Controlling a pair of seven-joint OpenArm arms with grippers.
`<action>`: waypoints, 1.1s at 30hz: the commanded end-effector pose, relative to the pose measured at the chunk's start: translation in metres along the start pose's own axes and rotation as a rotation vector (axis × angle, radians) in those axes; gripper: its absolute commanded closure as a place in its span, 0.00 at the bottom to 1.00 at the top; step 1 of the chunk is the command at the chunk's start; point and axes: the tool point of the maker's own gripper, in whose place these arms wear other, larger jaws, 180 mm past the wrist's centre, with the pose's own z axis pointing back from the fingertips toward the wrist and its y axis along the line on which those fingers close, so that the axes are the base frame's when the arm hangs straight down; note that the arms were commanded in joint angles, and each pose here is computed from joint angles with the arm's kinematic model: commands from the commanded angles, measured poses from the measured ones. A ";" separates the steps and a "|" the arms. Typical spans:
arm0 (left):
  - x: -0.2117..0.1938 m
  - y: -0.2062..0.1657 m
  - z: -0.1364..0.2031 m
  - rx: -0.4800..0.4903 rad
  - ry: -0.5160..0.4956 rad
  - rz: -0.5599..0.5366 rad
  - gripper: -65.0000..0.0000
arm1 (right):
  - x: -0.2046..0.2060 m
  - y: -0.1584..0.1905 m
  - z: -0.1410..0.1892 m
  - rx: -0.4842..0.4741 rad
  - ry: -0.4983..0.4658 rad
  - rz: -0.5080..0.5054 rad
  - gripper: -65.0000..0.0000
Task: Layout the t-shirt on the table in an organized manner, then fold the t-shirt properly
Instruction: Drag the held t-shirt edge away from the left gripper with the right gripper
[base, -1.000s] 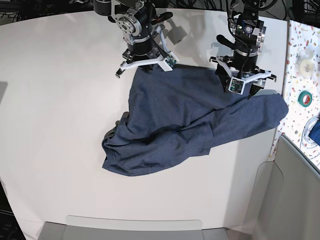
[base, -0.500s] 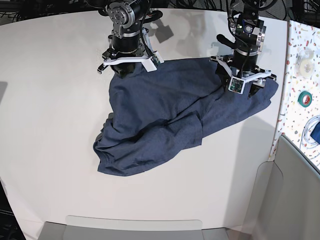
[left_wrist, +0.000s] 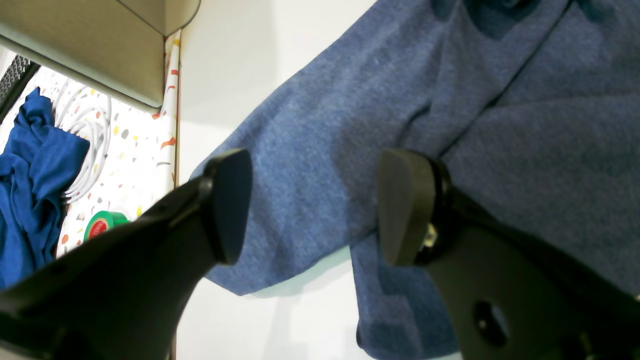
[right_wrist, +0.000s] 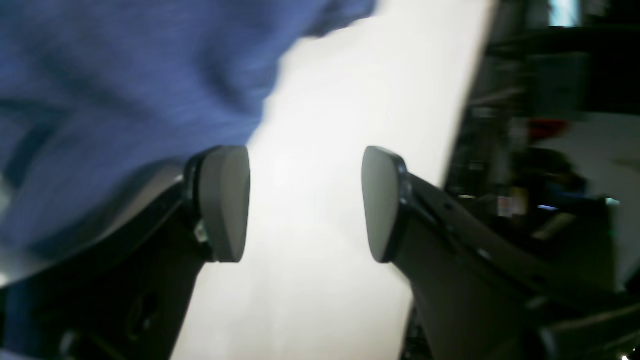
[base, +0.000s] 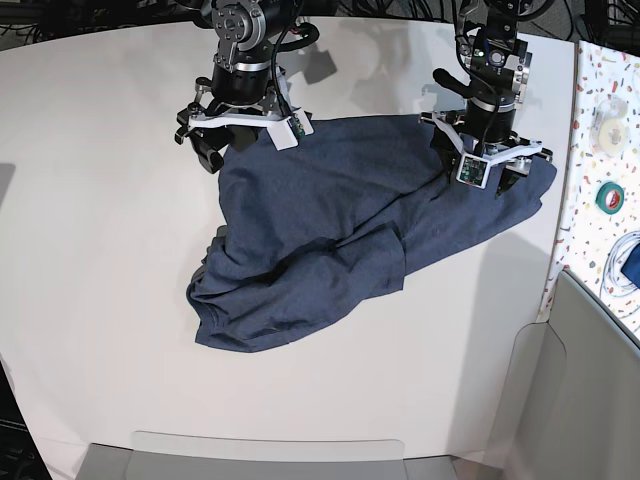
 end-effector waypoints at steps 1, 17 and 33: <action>0.010 0.006 0.002 0.021 -0.036 -0.002 0.41 | -0.012 0.032 0.018 0.081 0.015 0.096 0.46; 0.005 0.006 0.000 0.019 -0.023 -0.007 0.41 | -0.078 -0.103 -0.092 0.041 0.044 -0.813 0.46; 0.005 0.006 -0.002 0.019 -0.021 -0.007 0.41 | -0.007 -0.086 -0.159 0.505 -0.187 -1.219 0.46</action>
